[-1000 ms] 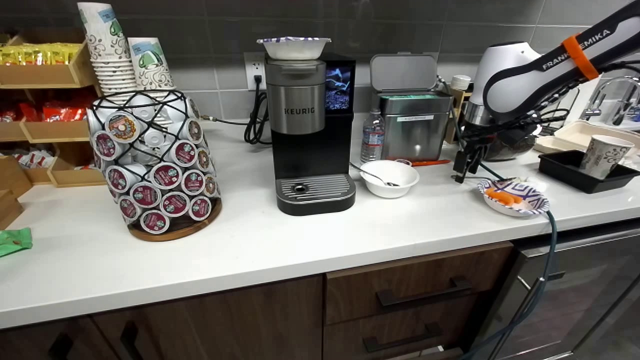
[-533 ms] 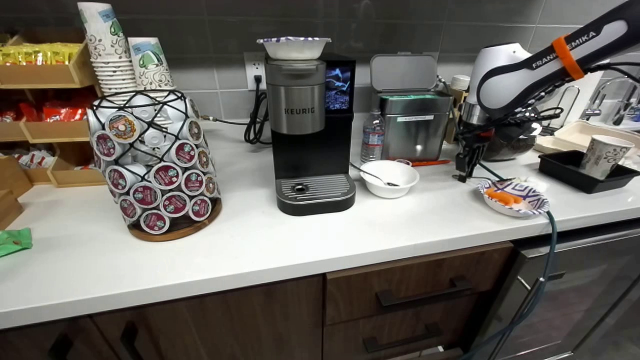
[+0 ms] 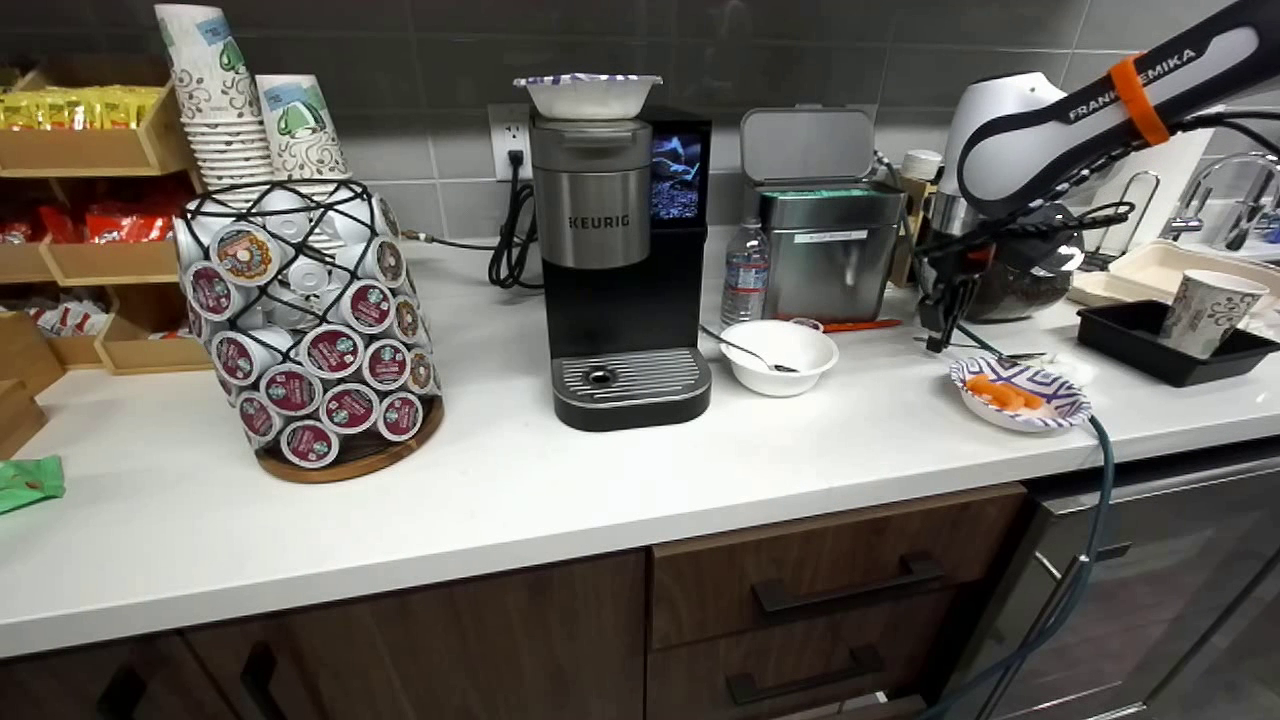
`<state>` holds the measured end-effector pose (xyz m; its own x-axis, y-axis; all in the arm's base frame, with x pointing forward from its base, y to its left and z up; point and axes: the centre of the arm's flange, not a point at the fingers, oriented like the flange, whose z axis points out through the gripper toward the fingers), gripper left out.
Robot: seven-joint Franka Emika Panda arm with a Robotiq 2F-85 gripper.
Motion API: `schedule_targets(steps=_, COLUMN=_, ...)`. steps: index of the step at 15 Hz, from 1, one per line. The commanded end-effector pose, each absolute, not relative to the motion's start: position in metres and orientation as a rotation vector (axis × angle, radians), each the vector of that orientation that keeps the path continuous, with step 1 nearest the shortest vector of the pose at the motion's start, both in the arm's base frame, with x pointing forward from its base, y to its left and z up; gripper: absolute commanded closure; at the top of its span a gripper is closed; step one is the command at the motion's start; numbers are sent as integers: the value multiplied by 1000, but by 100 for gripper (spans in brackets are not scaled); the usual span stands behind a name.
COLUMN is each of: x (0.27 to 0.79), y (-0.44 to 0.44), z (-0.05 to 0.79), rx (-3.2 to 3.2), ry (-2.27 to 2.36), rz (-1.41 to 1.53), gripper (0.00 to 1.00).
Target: Put the silver spoon in the black and white bowl.
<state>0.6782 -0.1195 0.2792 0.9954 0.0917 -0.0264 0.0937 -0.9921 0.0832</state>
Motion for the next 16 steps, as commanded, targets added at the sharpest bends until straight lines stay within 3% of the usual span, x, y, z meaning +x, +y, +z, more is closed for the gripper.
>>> schedule_targets(steps=1, x=667, y=-124, z=312, rx=3100, ry=51, rz=28, gripper=95)
schedule_targets(steps=9, x=640, y=-129, z=370, rx=3163, ry=-325, rz=125, gripper=95)
schedule_targets(steps=16, x=598, y=-132, z=356, rx=3174, ry=-431, rz=-147, gripper=95)
